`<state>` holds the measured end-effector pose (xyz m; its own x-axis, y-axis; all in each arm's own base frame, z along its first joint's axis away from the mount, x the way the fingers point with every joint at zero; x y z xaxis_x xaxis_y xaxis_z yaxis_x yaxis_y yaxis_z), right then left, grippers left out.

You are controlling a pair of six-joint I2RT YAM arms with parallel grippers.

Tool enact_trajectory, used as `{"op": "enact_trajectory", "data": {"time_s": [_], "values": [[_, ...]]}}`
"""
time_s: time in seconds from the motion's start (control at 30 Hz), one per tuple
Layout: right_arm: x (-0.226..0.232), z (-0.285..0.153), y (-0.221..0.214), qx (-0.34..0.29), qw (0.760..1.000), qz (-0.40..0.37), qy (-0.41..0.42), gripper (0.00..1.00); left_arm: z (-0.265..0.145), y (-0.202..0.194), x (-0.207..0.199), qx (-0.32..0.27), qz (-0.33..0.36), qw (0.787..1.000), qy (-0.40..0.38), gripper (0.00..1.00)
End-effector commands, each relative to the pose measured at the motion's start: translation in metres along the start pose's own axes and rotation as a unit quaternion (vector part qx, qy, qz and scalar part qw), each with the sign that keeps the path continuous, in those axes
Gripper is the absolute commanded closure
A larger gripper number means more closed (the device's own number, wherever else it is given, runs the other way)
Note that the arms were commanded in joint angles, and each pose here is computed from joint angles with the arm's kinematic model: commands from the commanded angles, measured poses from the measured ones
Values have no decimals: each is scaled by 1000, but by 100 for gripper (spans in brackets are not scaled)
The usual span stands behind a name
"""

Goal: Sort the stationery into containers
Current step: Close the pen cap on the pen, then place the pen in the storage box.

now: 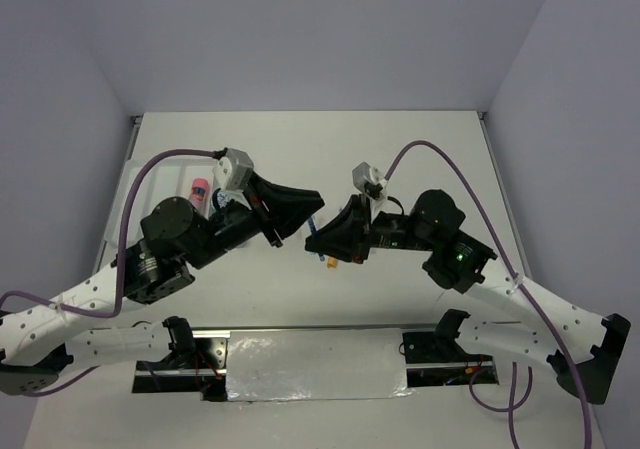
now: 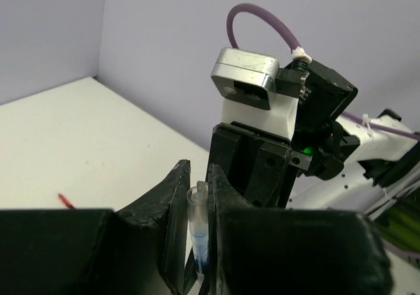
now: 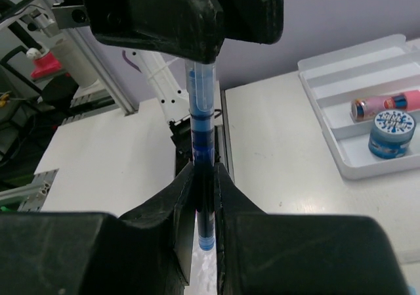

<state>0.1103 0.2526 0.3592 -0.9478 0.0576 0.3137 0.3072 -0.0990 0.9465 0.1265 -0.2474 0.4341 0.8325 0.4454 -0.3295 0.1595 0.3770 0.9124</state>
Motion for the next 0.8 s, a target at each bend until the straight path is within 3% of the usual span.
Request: {"op": "enact_trajectory", "data": {"time_s": [0.0, 0.07, 0.1, 0.13, 0.43, 0.5, 0.67, 0.77], "values": [[15, -6, 32, -95, 994, -57, 13, 100, -16, -1, 3, 63, 54, 996, 19, 98], [15, -9, 24, -84, 995, -46, 8, 100, -18, 12, -2, 33, 65, 997, 1, 88], [15, -10, 22, -81, 996, -43, 6, 100, -21, 19, -7, 11, 72, 997, -19, 69], [16, -11, 20, -79, 996, -41, 9, 100, -23, 22, -8, 2, 75, 997, -27, 62], [27, -16, 13, -71, 996, -36, 45, 100, -21, 29, -23, -30, 81, 992, -88, 47], [27, -15, 11, -67, 996, -35, 47, 100, -20, 29, -24, -30, 82, 992, -93, 34], [30, -13, 10, -64, 995, -35, 65, 100, -16, 23, -28, -21, 74, 991, -113, 26], [30, -11, 10, -62, 995, -34, 67, 100, -13, 17, -32, -12, 70, 989, -131, 29]]}}
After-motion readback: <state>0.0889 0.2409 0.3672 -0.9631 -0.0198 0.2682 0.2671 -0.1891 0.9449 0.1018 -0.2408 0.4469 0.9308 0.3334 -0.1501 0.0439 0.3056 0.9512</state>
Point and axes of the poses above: each gripper's point midway between its finger pads, its own z axis out along the fingers, its own x axis along the line the jaws close on, y = z × x, the point moved 6 cm from there along -z, back along the fingers, and after that the axes turned 2 degrees about z, right-handed, at the moved point
